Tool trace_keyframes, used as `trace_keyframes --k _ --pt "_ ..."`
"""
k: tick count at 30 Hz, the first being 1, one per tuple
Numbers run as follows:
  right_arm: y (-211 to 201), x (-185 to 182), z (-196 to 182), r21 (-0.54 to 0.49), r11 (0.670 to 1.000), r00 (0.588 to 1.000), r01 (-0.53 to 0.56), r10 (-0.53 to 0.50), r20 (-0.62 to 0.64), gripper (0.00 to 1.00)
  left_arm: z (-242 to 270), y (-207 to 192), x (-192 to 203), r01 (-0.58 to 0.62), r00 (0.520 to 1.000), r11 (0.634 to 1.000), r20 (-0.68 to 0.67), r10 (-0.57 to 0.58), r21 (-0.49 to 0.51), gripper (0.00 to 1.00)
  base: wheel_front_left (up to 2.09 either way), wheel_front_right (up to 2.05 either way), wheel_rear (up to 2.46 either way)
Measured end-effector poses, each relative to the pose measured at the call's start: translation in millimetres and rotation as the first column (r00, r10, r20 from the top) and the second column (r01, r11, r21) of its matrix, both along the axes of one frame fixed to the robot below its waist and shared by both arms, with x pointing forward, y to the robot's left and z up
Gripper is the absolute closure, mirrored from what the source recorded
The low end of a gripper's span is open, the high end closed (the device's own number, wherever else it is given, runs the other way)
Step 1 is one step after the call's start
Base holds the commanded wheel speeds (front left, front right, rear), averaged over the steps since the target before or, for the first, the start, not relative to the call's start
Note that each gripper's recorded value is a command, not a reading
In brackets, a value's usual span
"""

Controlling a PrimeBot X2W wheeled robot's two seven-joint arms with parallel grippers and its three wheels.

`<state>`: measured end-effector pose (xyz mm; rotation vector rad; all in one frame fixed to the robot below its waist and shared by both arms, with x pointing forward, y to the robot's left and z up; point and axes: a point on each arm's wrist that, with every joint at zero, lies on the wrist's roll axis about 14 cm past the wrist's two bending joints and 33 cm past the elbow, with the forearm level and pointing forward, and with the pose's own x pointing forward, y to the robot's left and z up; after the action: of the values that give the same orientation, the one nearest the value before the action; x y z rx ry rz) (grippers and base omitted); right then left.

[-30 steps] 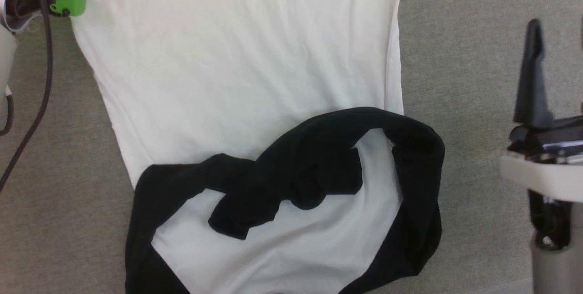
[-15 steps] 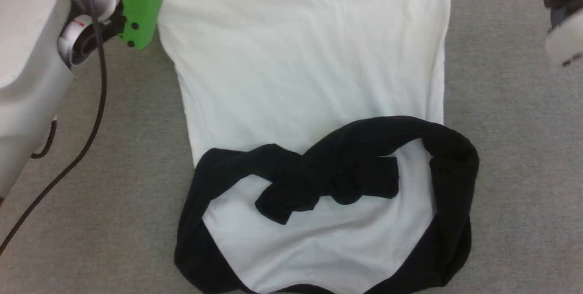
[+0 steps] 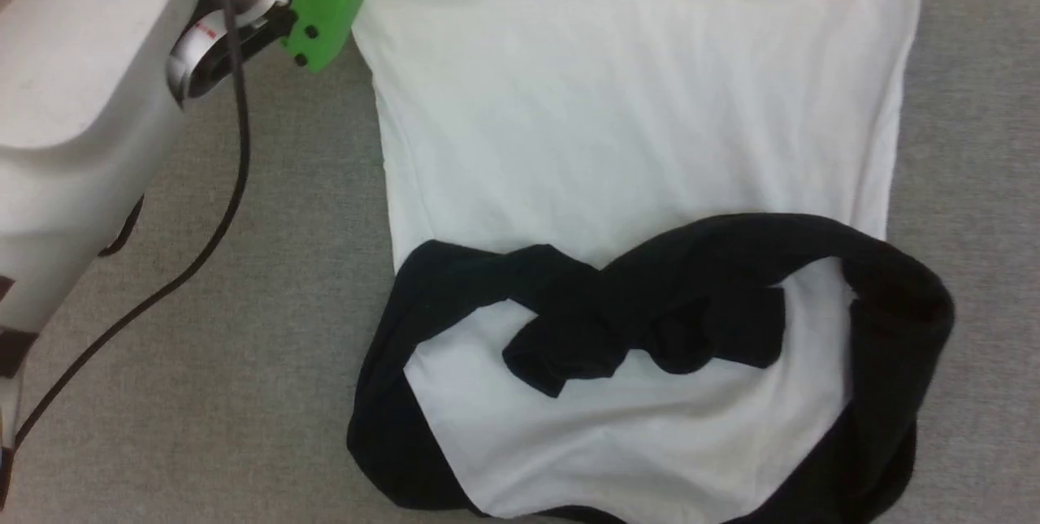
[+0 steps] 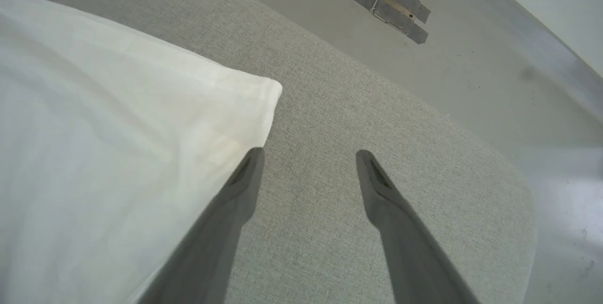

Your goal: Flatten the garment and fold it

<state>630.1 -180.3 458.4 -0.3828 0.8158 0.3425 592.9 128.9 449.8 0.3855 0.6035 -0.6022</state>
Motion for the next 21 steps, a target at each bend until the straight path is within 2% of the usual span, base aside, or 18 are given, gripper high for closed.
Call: trace_keyframes --k 8,11,15,16,17,21 --pt "17.7 22.8 -51.3 -0.018 1.000 0.994 0.005 -0.007 -0.111 0.00 -19.0 -1.3 9.3 0.017 1.000 1.000 -0.001 -0.017 -0.003 1.00 0.00 0.00 0.00" --pt "23.6 19.2 -83.2 -0.042 0.999 0.983 -0.010 0.002 -0.181 0.00 -30.0 4.0 10.4 0.010 1.000 1.000 -0.013 -0.010 0.005 1.00 0.00 0.00 0.00" --pt "27.9 18.2 -102.3 -0.032 0.999 0.976 -0.017 0.009 -0.220 0.00 -45.1 12.7 9.6 -0.009 0.999 1.000 -0.039 0.009 0.015 1.00 0.00 0.00 0.00" --pt "28.7 19.4 -103.9 -0.010 1.000 0.975 -0.007 0.005 -0.221 0.61 -48.7 15.2 9.2 -0.014 0.999 1.000 -0.046 0.015 0.018 1.00 0.00 0.00 0.00" --pt "29.3 20.3 -103.9 0.001 1.000 0.976 -0.005 0.006 -0.216 1.00 -51.4 16.6 8.6 -0.019 0.998 1.000 -0.052 0.020 0.017 1.00 0.00 0.00 0.00" --pt "31.0 24.6 -98.0 0.047 0.999 0.988 0.003 0.004 -0.157 1.00 -52.6 20.7 9.3 -0.047 0.997 0.999 -0.062 0.046 -0.001 1.00 0.00 0.00 0.00"
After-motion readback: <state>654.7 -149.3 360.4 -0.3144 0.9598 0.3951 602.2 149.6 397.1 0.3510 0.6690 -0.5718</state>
